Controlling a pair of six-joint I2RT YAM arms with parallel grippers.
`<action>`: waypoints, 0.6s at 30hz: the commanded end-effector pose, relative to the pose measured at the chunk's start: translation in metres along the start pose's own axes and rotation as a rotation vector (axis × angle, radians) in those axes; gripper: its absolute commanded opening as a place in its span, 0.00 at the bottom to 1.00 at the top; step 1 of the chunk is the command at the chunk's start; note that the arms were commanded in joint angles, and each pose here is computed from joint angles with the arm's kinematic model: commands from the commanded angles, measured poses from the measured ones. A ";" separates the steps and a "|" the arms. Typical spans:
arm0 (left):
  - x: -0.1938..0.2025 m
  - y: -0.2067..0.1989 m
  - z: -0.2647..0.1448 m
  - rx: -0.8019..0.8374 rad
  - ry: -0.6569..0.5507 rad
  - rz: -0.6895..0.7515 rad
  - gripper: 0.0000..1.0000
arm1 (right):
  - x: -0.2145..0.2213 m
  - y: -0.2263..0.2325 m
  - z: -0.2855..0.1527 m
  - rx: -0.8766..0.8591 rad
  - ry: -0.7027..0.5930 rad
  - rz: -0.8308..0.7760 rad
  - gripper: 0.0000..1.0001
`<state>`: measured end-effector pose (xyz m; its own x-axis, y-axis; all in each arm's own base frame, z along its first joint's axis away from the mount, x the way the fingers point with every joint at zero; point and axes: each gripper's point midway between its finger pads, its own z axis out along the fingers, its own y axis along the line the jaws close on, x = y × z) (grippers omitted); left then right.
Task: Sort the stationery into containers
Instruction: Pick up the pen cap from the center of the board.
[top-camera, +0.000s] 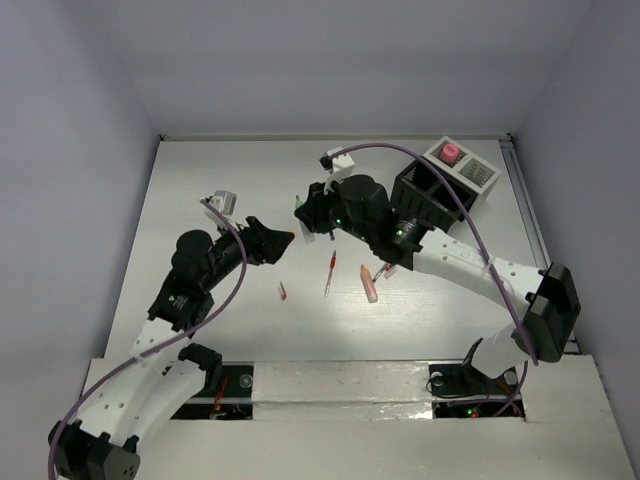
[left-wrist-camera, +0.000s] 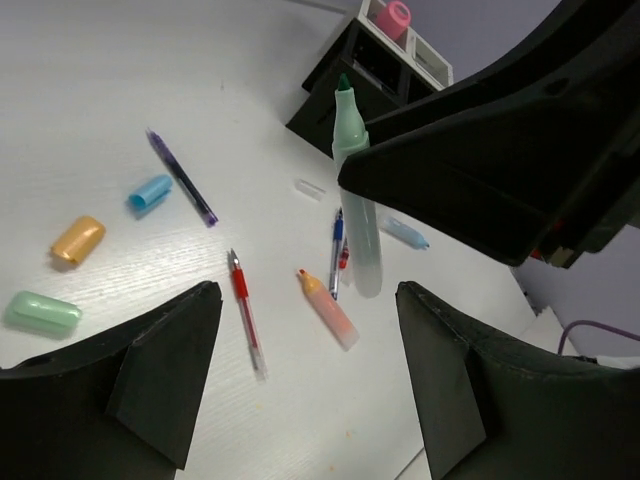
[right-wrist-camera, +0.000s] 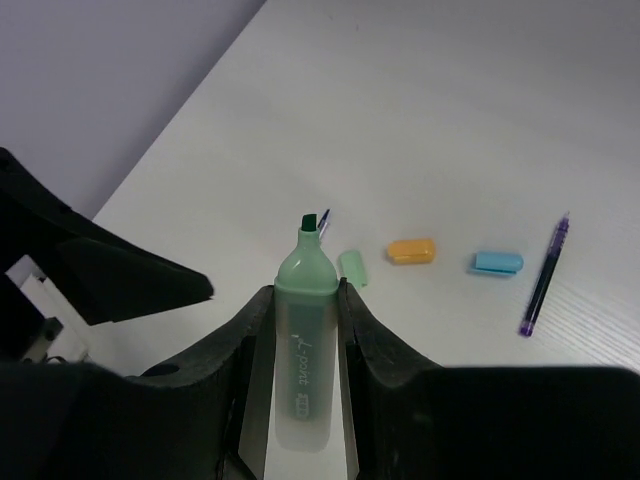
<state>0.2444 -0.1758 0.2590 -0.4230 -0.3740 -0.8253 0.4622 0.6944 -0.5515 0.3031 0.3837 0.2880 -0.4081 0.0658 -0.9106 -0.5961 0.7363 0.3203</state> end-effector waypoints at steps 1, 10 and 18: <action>-0.009 -0.022 0.011 0.116 -0.068 -0.076 0.67 | -0.003 0.010 0.002 -0.046 -0.050 0.047 0.13; 0.021 -0.033 0.042 0.118 -0.017 -0.072 0.59 | -0.003 0.022 -0.001 -0.084 -0.069 0.061 0.14; 0.018 -0.024 0.050 0.077 -0.076 -0.071 0.39 | 0.009 0.023 0.003 -0.098 -0.038 0.070 0.15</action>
<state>0.2550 -0.2337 0.2231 -0.4984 -0.3951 -0.7716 0.4634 0.6308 -0.6224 0.2923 0.3945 0.2718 -0.4432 0.0935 -0.8915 -0.6079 0.6996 0.3756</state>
